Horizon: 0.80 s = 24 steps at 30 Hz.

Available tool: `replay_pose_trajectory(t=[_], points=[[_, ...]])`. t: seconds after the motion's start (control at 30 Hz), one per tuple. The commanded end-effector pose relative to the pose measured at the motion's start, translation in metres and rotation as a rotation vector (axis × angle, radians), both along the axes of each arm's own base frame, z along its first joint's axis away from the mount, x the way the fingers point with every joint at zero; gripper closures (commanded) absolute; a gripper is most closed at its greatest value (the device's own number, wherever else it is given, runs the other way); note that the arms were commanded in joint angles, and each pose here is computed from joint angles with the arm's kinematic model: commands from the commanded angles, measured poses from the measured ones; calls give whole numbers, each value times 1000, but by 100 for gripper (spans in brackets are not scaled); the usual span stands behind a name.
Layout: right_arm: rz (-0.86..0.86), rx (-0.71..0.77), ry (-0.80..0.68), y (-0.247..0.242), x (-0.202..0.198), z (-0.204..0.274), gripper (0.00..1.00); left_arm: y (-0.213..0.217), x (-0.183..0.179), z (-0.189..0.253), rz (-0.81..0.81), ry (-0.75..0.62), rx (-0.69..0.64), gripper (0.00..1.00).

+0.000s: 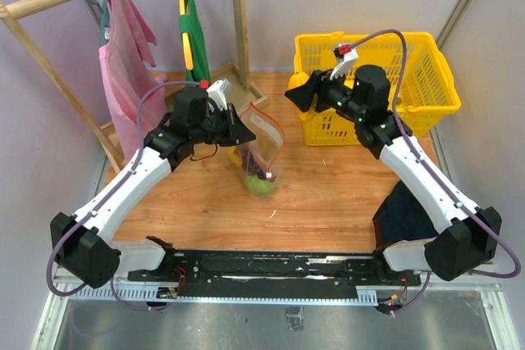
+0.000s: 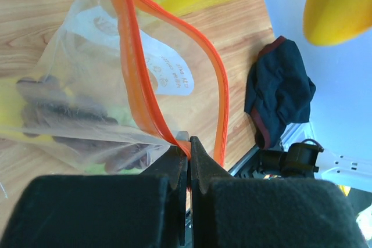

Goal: Place the food in the zip-top bag and seal the zipper
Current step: Pick up the fake fruit from the bin, then place the fake fruit in the zipper food storage bag.

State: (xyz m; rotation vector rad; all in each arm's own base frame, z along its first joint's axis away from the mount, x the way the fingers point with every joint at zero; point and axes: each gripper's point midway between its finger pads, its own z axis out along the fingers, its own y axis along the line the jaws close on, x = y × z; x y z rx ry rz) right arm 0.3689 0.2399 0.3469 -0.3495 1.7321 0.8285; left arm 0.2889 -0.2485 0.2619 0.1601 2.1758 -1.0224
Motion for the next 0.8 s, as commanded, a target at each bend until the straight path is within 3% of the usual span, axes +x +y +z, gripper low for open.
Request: replay_pose_trajectory(t=[0.0, 0.33, 0.77], points=[[54, 152, -41, 25, -18, 27, 95, -10, 10, 31, 23, -71, -70, 100], [172, 247, 26, 91, -41, 0, 94, -16, 6, 13, 34, -23, -81, 100], [183, 71, 220, 108, -49, -110, 87, -11, 1, -10, 57, 10, -69, 100]])
